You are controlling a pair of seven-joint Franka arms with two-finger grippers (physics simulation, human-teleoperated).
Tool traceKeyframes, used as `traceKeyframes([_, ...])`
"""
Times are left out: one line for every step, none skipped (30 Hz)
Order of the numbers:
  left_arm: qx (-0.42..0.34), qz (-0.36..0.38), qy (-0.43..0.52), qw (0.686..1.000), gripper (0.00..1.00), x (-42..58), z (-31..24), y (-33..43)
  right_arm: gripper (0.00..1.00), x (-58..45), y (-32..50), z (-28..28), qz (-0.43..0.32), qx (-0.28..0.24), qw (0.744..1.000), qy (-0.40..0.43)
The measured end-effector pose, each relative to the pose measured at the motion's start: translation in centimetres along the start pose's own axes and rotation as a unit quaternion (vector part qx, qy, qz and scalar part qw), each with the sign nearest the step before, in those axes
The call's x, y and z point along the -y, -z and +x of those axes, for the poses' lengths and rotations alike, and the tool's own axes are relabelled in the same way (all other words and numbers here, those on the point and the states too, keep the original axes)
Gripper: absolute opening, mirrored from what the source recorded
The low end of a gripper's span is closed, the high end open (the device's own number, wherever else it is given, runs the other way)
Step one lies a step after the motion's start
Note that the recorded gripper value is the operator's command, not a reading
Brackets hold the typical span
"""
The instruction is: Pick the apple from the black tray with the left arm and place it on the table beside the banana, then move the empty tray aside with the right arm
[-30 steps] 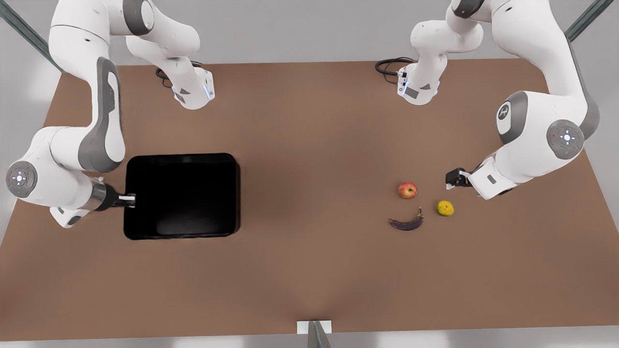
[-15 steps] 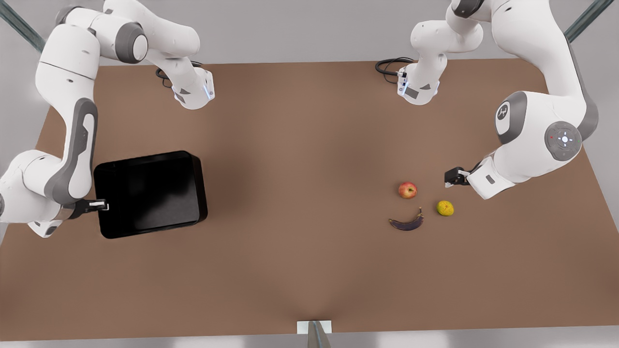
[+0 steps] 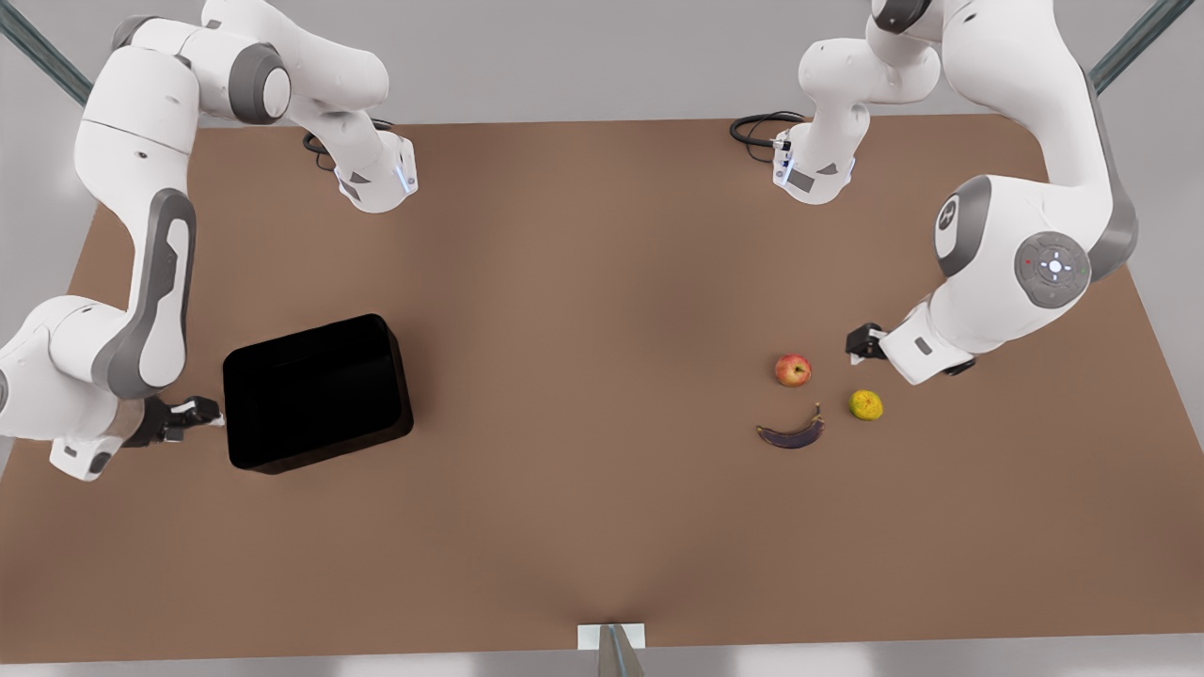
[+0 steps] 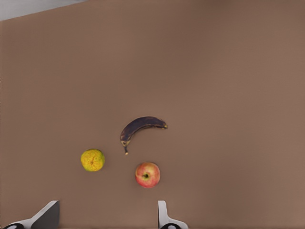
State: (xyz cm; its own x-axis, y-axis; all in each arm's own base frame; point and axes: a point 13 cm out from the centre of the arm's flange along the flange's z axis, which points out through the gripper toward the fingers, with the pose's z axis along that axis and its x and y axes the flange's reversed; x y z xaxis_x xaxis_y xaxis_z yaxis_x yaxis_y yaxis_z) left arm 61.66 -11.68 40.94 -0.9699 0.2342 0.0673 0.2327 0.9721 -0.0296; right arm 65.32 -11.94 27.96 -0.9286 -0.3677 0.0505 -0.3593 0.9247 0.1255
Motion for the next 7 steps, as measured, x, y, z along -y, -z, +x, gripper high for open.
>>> traceKeyframes([0.001, -0.001, 0.001, 1.000, 1.00, -0.1, 0.0, 0.0, 1.00, -2.9, 2.9, -1.6, -0.001, 0.021, 0.999, 0.030])
traceKeyframes([0.001, -0.003, 0.001, 1.000, 1.00, -0.1, -0.1, 0.0, 1.00, -6.7, 6.4, -3.1, 0.008, 0.039, 0.997, 0.072])
traceKeyframes([0.002, -0.004, 0.001, 1.000, 1.00, -0.1, -0.1, 0.0, 1.00, -9.7, 9.0, -3.9, 0.027, 0.045, 0.994, 0.101])
traceKeyframes([0.003, -0.005, 0.001, 1.000, 1.00, -0.1, -0.2, 0.0, 1.00, -11.1, 10.2, -4.1, 0.043, 0.043, 0.992, 0.110])
traceKeyframes([0.003, -0.005, 0.001, 1.000, 1.00, -0.1, -0.2, 0.0, 1.00, -11.5, 10.7, -4.0, 0.055, 0.038, 0.992, 0.110])
traceKeyframes([0.003, -0.006, 0.001, 1.000, 1.00, 0.0, -0.2, -0.1, 1.00, -12.2, 10.7, -4.2, 0.063, 0.032, 0.991, 0.110])
traceKeyframes([0.004, -0.006, 0.002, 1.000, 1.00, 0.0, -0.2, -0.1, 1.00, -13.0, 10.4, -4.4, 0.068, 0.025, 0.991, 0.109])
